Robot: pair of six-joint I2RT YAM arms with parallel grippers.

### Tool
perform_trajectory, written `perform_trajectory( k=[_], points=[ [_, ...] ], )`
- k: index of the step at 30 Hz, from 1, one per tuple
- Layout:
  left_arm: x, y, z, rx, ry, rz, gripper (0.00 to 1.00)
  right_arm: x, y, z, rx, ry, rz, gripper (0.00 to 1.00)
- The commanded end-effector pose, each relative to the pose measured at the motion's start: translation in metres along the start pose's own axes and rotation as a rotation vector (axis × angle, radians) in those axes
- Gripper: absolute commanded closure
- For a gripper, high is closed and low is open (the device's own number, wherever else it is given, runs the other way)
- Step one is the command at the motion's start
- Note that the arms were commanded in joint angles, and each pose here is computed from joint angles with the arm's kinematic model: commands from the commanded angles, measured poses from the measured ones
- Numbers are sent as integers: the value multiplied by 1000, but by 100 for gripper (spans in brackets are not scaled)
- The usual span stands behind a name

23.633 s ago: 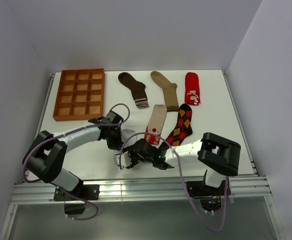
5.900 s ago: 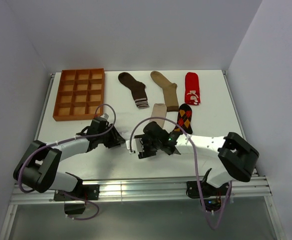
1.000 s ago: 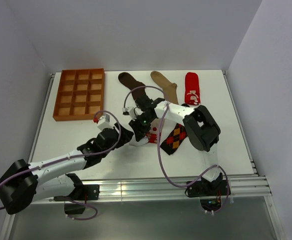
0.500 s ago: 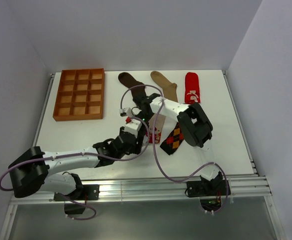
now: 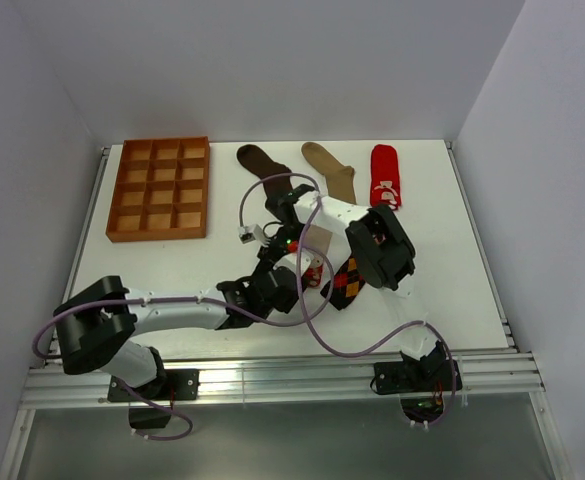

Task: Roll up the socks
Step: Pick up the sock at the center of the board.

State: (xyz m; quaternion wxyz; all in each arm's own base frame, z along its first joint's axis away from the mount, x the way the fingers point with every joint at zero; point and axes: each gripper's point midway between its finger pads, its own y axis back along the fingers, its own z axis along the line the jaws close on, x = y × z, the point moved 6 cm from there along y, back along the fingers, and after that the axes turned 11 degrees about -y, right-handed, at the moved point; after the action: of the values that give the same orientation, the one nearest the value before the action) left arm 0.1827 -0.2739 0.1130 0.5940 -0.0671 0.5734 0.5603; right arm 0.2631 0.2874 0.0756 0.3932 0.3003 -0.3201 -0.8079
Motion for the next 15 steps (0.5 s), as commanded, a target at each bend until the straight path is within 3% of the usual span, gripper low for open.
perform_trajectory(
  k=[1,15],
  points=[
    [-8,-2,-7,16,-94,13,25,24,-13,-18,34,-20,146,81],
    [3,-2,-25,128,-129,99,24,31,-16,-20,-26,-18,226,80]
  ],
)
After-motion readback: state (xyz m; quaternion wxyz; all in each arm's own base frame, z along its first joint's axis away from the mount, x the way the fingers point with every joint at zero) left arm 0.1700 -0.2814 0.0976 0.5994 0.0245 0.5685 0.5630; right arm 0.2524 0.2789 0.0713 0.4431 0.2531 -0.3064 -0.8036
